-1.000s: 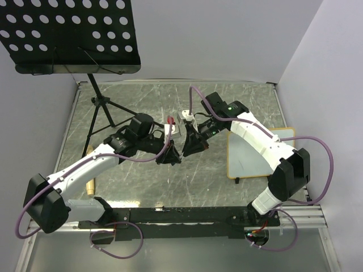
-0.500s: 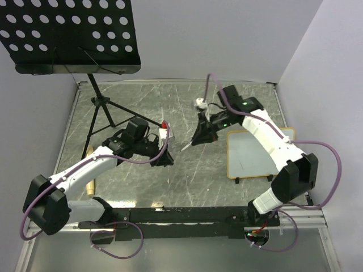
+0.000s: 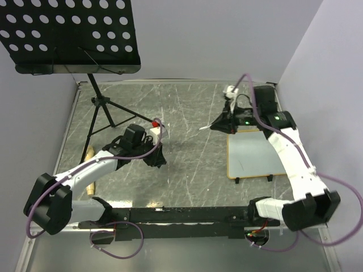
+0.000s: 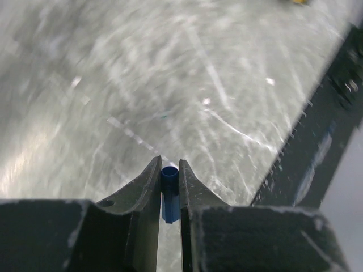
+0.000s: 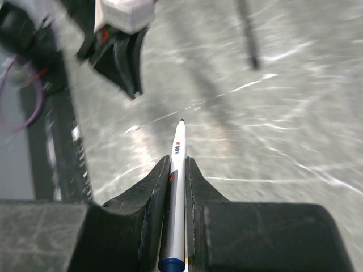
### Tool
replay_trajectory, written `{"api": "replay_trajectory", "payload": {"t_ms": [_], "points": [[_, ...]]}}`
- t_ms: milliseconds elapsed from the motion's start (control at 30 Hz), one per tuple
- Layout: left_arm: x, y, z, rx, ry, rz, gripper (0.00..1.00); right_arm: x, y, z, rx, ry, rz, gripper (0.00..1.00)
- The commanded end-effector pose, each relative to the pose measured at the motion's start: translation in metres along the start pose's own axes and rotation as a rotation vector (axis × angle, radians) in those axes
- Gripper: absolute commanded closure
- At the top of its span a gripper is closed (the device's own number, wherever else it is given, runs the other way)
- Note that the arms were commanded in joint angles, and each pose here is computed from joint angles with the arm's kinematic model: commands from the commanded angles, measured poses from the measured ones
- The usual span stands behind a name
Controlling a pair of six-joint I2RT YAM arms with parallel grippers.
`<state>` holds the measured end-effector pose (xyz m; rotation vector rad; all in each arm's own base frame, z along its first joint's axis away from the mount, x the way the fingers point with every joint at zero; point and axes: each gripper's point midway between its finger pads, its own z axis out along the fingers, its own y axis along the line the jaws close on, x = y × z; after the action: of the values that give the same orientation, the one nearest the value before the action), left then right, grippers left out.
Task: Write a sentence on the whiteboard
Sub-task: Place the pen cap at the center of the board, then pick up the whiteboard from the whiteboard stand.
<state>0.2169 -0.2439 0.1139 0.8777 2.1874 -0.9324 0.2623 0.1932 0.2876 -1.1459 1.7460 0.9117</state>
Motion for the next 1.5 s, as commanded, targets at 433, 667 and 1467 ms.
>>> {"api": "replay_trajectory", "payload": {"t_ms": [433,667,1467], "points": [[0.03,0.113,0.004,-0.657,-0.144,-0.465,0.79,-0.003,-0.012,-0.031,0.13,-0.142,0.076,1.0],[0.061,0.127,0.021,-0.726,-0.022,-0.566,0.73,-0.003,-0.009,-0.038,0.121,-0.172,0.086,1.0],[-0.103,-0.022,-0.048,0.034,-0.795,-0.213,0.04,-0.009,-0.014,-0.084,0.268,-0.247,0.056,1.0]]}}
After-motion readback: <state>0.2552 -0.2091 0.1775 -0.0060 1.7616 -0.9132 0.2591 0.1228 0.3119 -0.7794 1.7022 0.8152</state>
